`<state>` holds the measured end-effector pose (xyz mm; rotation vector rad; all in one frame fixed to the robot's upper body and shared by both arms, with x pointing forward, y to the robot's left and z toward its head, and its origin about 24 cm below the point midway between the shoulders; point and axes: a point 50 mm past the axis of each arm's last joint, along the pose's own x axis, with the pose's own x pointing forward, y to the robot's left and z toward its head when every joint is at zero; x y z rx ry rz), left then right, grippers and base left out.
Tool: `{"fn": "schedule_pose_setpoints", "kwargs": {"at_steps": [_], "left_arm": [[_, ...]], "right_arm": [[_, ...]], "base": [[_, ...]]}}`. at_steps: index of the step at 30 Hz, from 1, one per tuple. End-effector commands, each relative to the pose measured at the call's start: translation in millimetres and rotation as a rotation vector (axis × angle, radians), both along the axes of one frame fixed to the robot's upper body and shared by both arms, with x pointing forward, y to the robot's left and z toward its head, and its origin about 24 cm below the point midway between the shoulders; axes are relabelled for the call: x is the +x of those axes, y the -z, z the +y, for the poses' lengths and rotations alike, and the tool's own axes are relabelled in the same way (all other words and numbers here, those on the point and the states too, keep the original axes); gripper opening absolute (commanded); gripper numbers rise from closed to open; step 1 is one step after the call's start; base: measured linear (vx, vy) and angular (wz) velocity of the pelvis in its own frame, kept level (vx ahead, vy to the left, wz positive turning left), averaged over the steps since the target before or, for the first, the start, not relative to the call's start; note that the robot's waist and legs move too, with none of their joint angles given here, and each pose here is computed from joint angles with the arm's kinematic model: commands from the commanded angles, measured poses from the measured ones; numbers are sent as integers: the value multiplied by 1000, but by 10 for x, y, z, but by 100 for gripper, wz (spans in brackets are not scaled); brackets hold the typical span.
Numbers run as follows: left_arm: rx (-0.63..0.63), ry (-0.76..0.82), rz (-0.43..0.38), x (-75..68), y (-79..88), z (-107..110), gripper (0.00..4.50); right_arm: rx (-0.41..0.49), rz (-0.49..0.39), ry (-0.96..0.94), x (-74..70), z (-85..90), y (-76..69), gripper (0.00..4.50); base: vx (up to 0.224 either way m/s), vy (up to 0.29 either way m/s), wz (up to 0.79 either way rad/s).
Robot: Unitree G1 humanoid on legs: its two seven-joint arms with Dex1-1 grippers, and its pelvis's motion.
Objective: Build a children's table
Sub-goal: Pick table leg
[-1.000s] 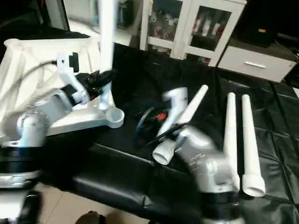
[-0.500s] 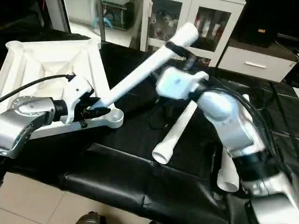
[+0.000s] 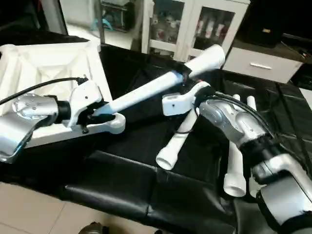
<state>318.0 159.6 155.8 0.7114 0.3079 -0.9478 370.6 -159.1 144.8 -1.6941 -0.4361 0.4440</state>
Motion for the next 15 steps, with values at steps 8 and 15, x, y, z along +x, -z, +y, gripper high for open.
{"fn": "schedule_pose_setpoints", "kwargs": {"at_steps": [8,15], "left_arm": [[25,11,-77,1,-128,-20,149],[39,10,-90,1,-141,-10,149]], "right_arm": [[-11,22,43,61,-119,79,360],[-12,20,42,75,-133,128,313]], "base": [[0,0,0],[0,0,0]]}}
